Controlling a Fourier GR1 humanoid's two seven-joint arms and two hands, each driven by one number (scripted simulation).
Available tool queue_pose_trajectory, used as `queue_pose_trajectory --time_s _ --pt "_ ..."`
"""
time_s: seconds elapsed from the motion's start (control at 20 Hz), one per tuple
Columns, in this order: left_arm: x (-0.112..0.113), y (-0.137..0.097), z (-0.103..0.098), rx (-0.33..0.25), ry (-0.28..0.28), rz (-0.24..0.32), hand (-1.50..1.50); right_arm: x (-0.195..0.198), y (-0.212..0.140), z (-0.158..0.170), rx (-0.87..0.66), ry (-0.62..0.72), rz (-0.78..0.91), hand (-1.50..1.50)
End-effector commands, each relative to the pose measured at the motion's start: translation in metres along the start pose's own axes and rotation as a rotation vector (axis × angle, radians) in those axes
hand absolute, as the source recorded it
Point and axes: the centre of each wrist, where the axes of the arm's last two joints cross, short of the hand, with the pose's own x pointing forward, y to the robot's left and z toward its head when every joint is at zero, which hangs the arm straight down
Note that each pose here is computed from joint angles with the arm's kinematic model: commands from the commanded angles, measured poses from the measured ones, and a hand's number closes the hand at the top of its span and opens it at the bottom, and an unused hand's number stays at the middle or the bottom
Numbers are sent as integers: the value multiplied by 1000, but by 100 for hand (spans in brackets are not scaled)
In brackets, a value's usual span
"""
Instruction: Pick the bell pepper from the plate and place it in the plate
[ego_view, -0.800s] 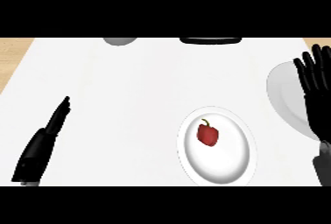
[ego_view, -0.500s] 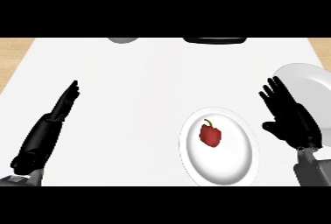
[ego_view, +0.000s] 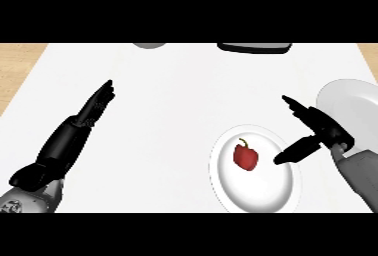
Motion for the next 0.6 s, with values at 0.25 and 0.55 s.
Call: queue_pose_trajectory --time_s 0.25,0.55 --pt "-17 22 -4 -1 37 27 0 117 31 -27 77 191 246 -150" --pt "4 25 -4 35 41 11 0 132 31 -36 306 343 184 -150"
